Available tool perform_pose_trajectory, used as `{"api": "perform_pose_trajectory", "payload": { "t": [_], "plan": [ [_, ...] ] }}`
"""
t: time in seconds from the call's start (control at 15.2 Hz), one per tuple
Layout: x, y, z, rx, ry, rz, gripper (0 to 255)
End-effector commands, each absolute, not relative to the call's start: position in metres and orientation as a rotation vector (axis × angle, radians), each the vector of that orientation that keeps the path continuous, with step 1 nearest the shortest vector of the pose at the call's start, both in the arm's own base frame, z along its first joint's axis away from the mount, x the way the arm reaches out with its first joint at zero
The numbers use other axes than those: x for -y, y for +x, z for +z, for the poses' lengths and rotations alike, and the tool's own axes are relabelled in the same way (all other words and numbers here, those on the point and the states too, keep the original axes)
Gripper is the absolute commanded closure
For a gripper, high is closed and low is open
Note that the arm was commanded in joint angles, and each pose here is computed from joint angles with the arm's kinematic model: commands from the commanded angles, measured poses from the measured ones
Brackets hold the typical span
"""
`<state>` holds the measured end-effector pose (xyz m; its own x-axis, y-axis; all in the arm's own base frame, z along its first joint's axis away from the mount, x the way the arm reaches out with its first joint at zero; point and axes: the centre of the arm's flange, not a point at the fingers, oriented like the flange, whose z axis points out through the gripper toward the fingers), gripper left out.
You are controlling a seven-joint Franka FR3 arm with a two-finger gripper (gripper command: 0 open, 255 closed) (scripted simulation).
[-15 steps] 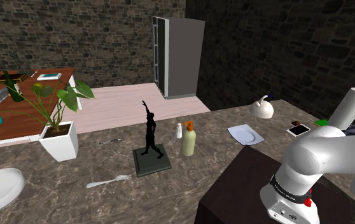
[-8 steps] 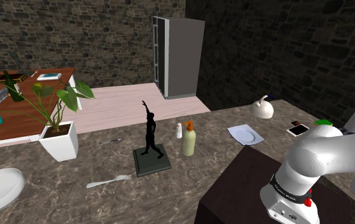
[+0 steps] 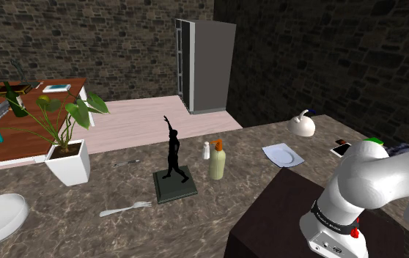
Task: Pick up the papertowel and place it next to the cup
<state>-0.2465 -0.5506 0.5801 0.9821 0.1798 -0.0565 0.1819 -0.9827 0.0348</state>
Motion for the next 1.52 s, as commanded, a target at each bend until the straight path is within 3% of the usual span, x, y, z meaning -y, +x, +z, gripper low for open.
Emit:
{"api": "perform_pose_trajectory", "payload": {
  "t": [0.0, 1.45],
  "plan": [
    [0.558, -0.256, 0.574, -0.284, 3.088, -0.084, 255],
    [0.558, -0.256, 0.458, -0.284, 3.088, -0.084, 255]
  ]
}}
